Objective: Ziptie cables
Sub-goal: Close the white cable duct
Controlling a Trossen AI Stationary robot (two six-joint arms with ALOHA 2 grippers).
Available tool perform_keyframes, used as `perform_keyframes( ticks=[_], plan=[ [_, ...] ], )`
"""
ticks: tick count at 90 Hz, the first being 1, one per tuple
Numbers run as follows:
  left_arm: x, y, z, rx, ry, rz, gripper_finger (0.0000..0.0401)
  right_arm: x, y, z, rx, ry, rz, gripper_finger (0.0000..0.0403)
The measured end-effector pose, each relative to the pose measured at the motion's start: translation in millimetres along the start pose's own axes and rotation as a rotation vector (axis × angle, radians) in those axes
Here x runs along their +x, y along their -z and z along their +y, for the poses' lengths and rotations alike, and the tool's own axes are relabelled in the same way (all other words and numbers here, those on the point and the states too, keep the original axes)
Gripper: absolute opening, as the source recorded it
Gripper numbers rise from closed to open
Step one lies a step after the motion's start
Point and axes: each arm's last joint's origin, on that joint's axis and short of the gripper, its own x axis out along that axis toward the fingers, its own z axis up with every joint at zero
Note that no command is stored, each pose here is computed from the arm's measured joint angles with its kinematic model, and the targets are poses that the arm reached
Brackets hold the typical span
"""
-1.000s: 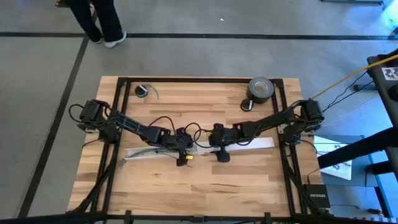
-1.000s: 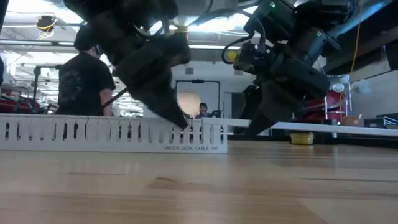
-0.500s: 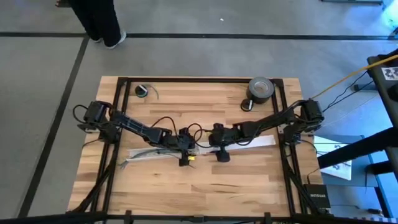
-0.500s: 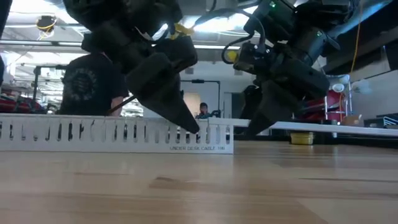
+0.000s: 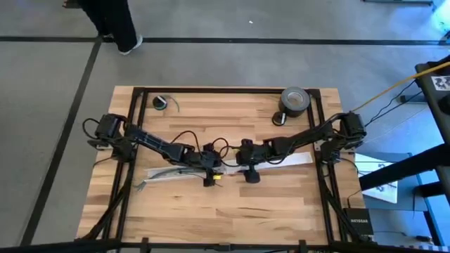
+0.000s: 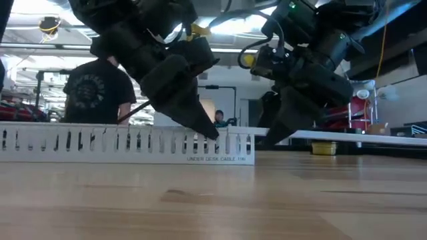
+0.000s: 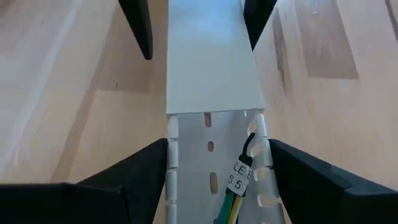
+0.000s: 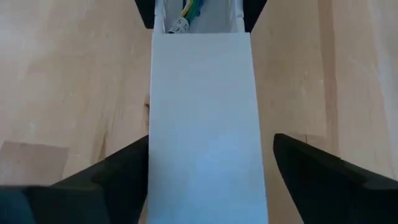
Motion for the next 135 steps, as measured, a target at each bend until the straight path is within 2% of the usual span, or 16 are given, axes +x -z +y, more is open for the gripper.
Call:
perform_keyframes(
  ticks=[27,69,79,104,135],
  plan=[
    [0.3,-0.3,1.5,0.008,-0.003,-0.001,0.029,0.0,0.2,0.0,0.0,0.0,0.002,0.0308],
    [1.2,-2.9,7.6,0.008,-0.033,-0.018,0.0292,0.0,0.4,-0.5,0.0,0.017,0.005,0.0307],
    [1.2,-2.8,7.5,-0.003,-0.032,-0.018,0.0292,0.0,0.4,-0.5,0.0,0.017,0.004,0.029],
    [1.2,-2.0,7.7,-0.009,-0.033,-0.01,0.0279,-0.7,0.3,-0.5,-0.002,0.016,0.004,0.0212],
    [1.4,-2.0,7.7,-0.014,-0.033,-0.011,0.0253,-2.6,-6.5,-0.2,0.026,0.009,-0.006,0.0223]
  ],
)
